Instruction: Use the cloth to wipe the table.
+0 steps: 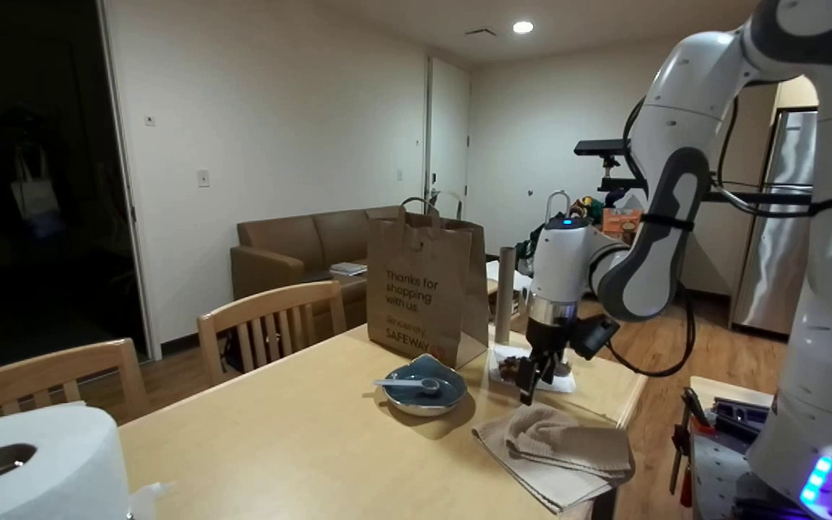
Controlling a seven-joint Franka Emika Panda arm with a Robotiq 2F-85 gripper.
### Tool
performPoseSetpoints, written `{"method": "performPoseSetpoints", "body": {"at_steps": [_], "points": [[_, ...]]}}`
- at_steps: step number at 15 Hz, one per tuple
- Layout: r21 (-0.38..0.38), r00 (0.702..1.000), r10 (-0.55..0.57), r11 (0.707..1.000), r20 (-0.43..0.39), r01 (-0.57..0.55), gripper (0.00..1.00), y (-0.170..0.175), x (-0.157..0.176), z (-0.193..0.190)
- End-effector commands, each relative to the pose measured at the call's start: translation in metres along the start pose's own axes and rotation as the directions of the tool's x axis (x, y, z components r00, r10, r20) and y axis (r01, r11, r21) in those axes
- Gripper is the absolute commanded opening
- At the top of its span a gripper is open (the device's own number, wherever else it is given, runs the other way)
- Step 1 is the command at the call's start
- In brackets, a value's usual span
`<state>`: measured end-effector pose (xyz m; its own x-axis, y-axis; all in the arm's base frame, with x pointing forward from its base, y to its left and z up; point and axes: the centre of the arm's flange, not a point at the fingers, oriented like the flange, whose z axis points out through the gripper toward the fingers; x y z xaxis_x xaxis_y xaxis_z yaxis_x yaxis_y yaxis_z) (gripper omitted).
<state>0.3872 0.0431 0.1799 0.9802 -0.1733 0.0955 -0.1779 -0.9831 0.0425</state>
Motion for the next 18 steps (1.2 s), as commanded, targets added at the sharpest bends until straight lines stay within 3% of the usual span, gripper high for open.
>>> {"method": "performPoseSetpoints", "body": {"at_steps": [1, 2, 4, 9, 13, 14, 18], "points": [[0.056, 1.000, 0.014, 0.998, 0.026, -0.015, 1.00, 0.006, 0.014, 0.047], [0.063, 0.999, 0.016, 0.998, 0.035, -0.018, 0.75, 0.007, 0.016, 0.053], [0.074, 0.999, 0.021, 0.997, 0.045, -0.025, 0.67, 0.007, 0.019, 0.063], [0.082, 0.998, 0.041, 0.996, 0.038, -0.044, 0.35, 0.005, 0.027, 0.071], [0.088, 1.000, -0.008, 0.996, 0.005, 0.007, 0.08, 0.005, 0.034, 0.071], [0.102, 0.999, -0.048, 0.994, -0.018, 0.049, 0.03, -0.020, 0.008, 0.044], [0.161, 0.974, -0.213, 0.962, -0.070, 0.222, 0.04, -0.082, -0.001, 0.038]]}}
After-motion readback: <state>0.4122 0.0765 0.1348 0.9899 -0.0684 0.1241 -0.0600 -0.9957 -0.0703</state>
